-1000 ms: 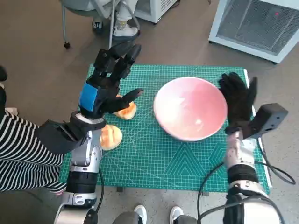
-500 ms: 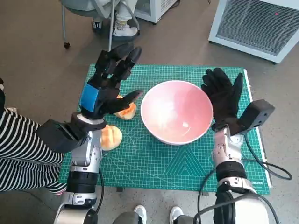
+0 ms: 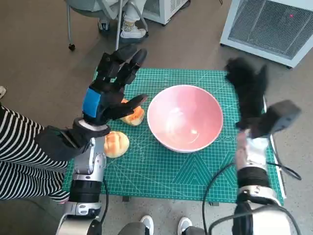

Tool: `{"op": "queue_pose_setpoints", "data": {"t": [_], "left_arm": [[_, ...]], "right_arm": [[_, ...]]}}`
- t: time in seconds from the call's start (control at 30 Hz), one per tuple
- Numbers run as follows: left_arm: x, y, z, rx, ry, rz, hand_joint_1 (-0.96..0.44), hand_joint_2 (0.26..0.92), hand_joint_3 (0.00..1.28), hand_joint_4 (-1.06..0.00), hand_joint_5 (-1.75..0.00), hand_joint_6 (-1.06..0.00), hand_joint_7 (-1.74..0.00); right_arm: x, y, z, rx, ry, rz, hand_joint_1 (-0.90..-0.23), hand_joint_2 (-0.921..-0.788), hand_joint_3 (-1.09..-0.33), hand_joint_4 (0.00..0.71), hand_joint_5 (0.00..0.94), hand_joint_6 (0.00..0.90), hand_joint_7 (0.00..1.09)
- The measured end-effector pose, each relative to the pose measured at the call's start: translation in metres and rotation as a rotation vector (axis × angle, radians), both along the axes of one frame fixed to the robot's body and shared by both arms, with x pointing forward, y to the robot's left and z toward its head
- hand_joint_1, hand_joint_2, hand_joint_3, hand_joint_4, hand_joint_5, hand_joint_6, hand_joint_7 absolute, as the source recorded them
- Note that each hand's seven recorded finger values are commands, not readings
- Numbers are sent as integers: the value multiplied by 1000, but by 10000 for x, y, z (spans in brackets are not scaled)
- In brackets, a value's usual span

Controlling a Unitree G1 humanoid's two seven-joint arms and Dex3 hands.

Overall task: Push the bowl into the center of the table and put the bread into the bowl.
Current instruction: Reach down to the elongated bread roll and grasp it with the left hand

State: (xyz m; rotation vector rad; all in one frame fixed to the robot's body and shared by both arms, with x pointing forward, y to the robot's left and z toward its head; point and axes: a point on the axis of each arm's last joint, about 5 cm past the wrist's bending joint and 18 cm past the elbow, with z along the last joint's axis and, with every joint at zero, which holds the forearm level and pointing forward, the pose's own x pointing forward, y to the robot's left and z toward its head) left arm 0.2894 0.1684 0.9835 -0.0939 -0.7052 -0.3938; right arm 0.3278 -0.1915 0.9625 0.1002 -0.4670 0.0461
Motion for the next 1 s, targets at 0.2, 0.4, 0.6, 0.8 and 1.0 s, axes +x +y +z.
{"op": "queue_pose_setpoints", "data": {"t": [0.2, 0.4, 0.6, 0.8, 1.0], "left_arm": [[1, -13, 2, 1, 0, 3, -192, 921, 214, -285, -8, -73, -676], [10, -39, 18, 6, -1, -1, -197, 921, 223, -282, -5, -31, -751], [30, -70, 80, 24, -13, -18, -191, 921, 224, -273, -2, -2, -806], [51, -45, 185, 59, -36, -35, -171, 919, 224, -249, 0, 1, -807], [78, 26, 255, 99, -51, -37, -175, 916, 218, -234, -1, 1, -764]], "right_arm": [[-116, -9, 170, -48, -168, 9, -661, -921, -801, 169, 13, 144, 249], [-288, 51, 298, -61, -304, 77, -698, -921, -750, 171, 10, 149, 263], [-409, 117, 371, -67, -367, 154, -709, -921, -725, 172, 8, 161, 278], [-470, 163, 425, -86, -398, 200, -712, -921, -720, 173, 7, 163, 286], [-507, 178, 443, -95, -404, 213, -715, -921, -714, 180, 9, 161, 293]]}}
